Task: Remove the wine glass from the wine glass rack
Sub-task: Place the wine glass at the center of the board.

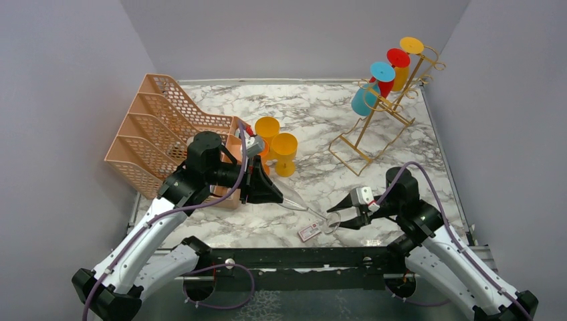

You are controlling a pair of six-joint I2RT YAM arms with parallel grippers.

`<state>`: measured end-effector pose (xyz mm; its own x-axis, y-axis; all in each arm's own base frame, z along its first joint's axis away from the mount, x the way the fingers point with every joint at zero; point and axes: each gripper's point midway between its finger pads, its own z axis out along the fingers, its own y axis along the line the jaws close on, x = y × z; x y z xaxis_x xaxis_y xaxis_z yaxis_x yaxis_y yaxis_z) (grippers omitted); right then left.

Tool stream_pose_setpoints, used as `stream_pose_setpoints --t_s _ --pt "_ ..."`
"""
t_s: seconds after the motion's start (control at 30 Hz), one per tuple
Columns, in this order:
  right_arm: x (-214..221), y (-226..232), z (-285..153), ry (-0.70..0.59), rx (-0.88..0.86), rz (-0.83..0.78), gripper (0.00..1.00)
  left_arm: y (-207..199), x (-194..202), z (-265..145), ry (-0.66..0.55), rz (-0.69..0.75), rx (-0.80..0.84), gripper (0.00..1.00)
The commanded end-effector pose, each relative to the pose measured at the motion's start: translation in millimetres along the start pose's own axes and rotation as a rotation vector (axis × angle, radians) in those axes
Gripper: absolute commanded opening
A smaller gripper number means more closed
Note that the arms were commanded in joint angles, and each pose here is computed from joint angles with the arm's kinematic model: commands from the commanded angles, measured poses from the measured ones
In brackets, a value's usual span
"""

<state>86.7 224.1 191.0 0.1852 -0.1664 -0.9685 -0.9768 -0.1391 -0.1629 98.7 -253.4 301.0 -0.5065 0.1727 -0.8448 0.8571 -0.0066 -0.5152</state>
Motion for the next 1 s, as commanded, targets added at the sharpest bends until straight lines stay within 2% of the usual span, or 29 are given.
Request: stream_pose_setpoints --t_s 0.0,0.07,0.1,0.63,0.8,0.97 --pt "-14.7 -11.2 -2.2 -0.025 0.048 -0.068 0.46 12.8 1.7 -1.9 0.014 0.010 -0.092 0.00" --pt "-15.4 -14.6 -3.3 -0.020 0.070 -0.065 0.60 14.1 -0.2 -3.6 0.017 0.017 -0.114 0.00" --pt "-15.6 -17.6 -4.0 -0.017 0.091 -0.058 0.63 15.2 -0.8 -4.4 0.020 0.020 -0.126 0.00" --pt "-10.9 -40.7 -16.1 0.009 0.289 -0.040 0.66 44.5 -3.3 -13.6 0.046 -0.046 -0.332 0.00" --pt "-4.1 -74.4 -30.4 -0.002 0.532 0.094 0.66 68.1 0.3 -7.4 0.099 -0.131 -0.419 0.00" --pt "6.6 -109.4 -60.4 -0.058 0.865 0.356 0.68 85.4 -2.6 4.5 0.149 -0.099 -0.573 0.00"
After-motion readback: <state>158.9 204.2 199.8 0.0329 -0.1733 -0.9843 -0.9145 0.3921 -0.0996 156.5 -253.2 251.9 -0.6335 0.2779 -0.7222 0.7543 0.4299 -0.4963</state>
